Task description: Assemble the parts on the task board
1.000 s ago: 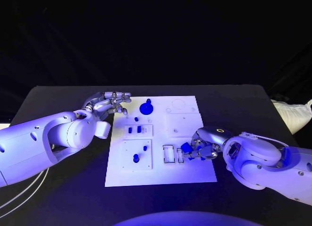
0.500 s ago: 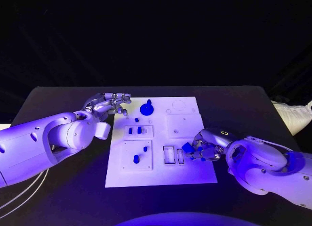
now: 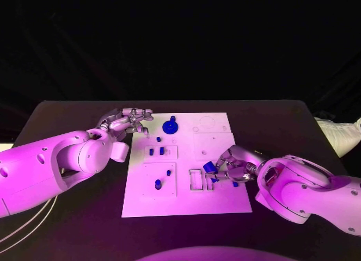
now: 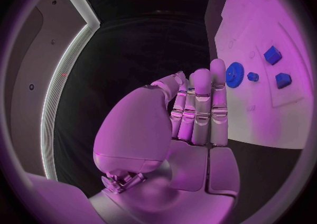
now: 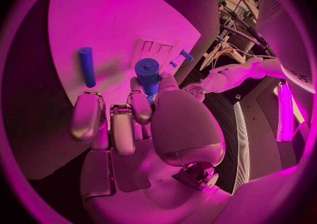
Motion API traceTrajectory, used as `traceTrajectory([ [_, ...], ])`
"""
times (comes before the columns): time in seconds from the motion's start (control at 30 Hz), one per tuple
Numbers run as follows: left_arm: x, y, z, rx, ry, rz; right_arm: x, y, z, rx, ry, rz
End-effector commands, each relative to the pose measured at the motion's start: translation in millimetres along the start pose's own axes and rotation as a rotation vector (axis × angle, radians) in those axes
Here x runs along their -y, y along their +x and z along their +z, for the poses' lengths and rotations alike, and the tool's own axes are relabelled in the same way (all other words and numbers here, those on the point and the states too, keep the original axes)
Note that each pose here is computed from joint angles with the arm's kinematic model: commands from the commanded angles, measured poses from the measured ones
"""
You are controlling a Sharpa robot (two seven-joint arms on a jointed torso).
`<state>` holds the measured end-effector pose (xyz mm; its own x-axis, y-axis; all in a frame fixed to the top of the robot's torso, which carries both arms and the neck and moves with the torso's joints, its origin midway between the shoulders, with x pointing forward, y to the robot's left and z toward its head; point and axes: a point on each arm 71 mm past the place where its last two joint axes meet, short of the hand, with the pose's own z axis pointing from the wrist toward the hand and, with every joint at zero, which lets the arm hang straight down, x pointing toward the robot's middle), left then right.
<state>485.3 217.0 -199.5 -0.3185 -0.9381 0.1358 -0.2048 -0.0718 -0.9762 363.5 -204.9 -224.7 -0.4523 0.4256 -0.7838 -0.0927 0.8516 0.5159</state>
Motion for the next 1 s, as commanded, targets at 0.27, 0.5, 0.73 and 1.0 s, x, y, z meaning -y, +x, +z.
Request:
traceTrajectory([
  [0.27, -0.3, 3.3, 0.7, -0.026, 0.002, -0.003, -12.3, 16.0, 9.7, -0.095, 0.003, 0.043],
  [0.5, -0.3, 3.7, 0.8, -0.027, 0.001, -0.003, -17.0, 18.8, 13.2, -0.092, -0.001, 0.024],
  [0.73, -0.5, 3.2, 1.0, -0.026, -0.001, -0.003, -20.3, 21.5, 14.0, -0.106, -0.004, 0.014],
  [1.0, -1.0, 2.7, 1.5, -0.025, -0.006, -0.003, -22.8, 22.2, 13.5, -0.103, -0.015, -0.014],
])
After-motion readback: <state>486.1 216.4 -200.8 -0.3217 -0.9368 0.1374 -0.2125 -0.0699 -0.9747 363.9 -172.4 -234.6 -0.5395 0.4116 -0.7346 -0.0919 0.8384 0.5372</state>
